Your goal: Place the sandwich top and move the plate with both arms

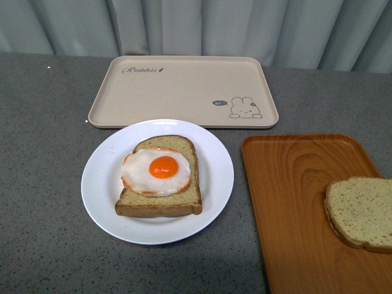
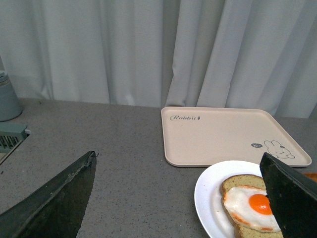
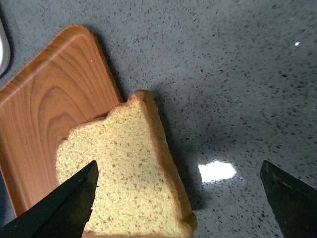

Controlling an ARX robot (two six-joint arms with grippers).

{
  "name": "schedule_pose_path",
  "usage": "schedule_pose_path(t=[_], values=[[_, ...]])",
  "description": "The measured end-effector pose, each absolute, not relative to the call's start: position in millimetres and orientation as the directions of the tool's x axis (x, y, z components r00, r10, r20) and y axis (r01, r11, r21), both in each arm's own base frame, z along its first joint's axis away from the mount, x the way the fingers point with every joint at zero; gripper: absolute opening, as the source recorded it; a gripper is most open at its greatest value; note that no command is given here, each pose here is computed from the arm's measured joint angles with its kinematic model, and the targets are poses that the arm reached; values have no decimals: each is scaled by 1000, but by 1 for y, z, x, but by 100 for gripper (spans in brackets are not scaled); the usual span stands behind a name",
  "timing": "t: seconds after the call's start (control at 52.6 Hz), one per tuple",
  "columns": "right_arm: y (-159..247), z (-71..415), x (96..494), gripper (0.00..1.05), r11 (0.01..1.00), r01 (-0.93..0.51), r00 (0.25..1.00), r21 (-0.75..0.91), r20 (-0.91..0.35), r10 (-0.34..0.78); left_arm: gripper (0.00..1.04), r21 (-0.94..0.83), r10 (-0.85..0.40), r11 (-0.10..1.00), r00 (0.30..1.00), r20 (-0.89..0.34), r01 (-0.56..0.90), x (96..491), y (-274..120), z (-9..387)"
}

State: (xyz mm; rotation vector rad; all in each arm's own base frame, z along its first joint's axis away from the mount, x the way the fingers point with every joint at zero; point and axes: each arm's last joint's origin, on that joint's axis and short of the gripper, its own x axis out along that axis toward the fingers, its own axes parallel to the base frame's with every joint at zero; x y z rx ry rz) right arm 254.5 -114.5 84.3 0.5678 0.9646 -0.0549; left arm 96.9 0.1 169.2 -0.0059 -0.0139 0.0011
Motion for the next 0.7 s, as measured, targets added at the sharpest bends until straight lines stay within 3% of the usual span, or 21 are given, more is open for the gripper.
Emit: schedule_pose_path(t=[0.285, 0.552, 0.704], values=[[-99, 55, 281, 96, 848, 214, 520, 486, -791, 322, 98, -6, 2, 1000, 1000, 14, -1, 97, 0, 169], [-89, 40, 283, 96, 871, 205, 467, 446, -827, 313, 98, -6, 2, 1000, 1000, 14, -1, 97, 0, 169], [-86, 40, 284, 71, 877, 194, 460, 439, -831, 314, 98, -6, 2, 1000, 1000, 14, -1, 97, 0, 169]])
